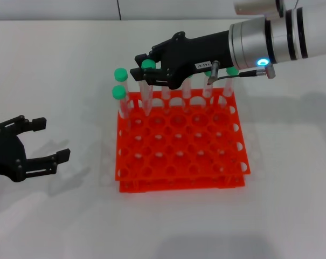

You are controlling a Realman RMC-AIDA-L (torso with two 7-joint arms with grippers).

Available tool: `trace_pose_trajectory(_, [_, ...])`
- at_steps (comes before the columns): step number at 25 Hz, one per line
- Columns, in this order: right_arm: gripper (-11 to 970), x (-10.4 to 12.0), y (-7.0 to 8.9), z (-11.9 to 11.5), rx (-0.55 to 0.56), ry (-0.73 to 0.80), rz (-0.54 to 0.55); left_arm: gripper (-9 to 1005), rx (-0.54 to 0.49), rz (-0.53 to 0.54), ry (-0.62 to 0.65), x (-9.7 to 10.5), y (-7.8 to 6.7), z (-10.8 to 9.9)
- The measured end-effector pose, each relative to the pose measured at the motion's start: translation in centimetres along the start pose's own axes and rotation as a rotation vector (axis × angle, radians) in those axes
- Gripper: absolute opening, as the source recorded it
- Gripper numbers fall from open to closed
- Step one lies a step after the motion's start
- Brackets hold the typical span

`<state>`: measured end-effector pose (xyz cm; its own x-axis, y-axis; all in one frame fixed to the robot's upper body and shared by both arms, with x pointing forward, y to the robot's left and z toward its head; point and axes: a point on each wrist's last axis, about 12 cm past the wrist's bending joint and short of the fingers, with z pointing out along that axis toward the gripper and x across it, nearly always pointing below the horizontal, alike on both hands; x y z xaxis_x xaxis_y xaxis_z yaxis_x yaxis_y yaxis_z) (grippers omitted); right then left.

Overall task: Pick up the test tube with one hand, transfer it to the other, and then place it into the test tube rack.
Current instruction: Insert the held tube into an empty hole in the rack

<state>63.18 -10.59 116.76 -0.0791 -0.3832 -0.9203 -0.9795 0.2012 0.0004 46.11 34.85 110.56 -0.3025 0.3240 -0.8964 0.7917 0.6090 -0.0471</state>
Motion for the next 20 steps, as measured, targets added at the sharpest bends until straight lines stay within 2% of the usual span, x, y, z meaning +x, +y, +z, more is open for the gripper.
trace_pose_trajectory(20, [259, 0.23, 0.02, 0.3, 0.003, 0.018, -0.004, 889, 0.002, -0.007, 0.001, 0.15, -0.04, 0.08])
